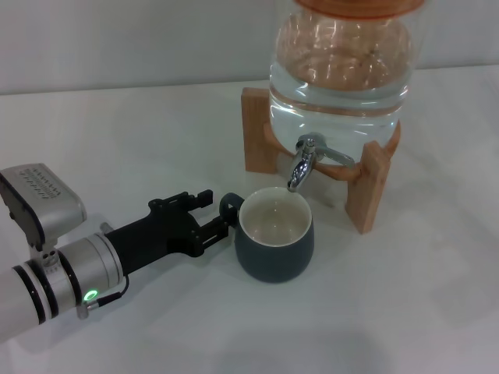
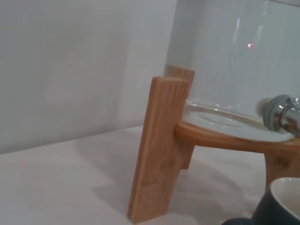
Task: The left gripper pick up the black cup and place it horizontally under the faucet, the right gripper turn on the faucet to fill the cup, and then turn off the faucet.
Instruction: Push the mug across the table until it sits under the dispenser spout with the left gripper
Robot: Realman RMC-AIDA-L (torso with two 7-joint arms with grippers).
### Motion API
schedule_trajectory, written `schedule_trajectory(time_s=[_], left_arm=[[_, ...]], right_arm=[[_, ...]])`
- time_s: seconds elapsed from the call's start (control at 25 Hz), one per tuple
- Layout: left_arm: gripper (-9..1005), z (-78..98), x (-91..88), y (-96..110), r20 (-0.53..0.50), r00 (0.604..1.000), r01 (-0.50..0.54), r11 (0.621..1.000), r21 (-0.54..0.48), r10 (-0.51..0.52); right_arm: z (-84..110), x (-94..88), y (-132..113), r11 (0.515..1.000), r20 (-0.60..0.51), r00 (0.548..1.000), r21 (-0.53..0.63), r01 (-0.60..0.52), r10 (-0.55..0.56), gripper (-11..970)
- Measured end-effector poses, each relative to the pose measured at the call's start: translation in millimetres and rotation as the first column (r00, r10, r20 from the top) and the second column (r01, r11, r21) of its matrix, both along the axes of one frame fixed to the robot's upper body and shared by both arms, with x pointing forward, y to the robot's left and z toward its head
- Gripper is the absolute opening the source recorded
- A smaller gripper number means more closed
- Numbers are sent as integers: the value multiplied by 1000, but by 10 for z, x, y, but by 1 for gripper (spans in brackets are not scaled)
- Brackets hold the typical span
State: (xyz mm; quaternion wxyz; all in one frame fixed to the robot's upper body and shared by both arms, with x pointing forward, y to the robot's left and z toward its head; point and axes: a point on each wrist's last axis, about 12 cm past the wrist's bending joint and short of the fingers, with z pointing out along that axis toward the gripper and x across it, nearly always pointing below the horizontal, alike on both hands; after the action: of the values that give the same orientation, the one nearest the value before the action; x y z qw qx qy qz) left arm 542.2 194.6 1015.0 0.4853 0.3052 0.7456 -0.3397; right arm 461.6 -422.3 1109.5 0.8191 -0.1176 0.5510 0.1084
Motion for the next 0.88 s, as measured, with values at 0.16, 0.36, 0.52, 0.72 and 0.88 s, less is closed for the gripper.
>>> schedule_trajectory(time_s=[0.16,0.36,0.52,0.72,0.88], left_arm=[[551,-10,20,-2,-15,1000,-12,1000,10,12],[546,-2,53,-38,-27,999,-17,1000,12,17],[541,15,80,-94,-31,999,-13,1000,8,13],[534,54,131,-189,-36,999,3,1000,4,-2],[522,66,152,-256,-44,999,12,1000,8,-12]], right_arm=[[0,-10,-8,1000,-1,1000,-3,3,-3,810],[2,-11,-12,1000,0,1000,-6,4,-4,810],[5,-10,-18,1000,-1,1000,-9,6,-6,810],[6,-4,-20,1000,1,1000,-16,10,-10,810],[7,-3,-19,1000,2,1000,-19,10,-10,810]])
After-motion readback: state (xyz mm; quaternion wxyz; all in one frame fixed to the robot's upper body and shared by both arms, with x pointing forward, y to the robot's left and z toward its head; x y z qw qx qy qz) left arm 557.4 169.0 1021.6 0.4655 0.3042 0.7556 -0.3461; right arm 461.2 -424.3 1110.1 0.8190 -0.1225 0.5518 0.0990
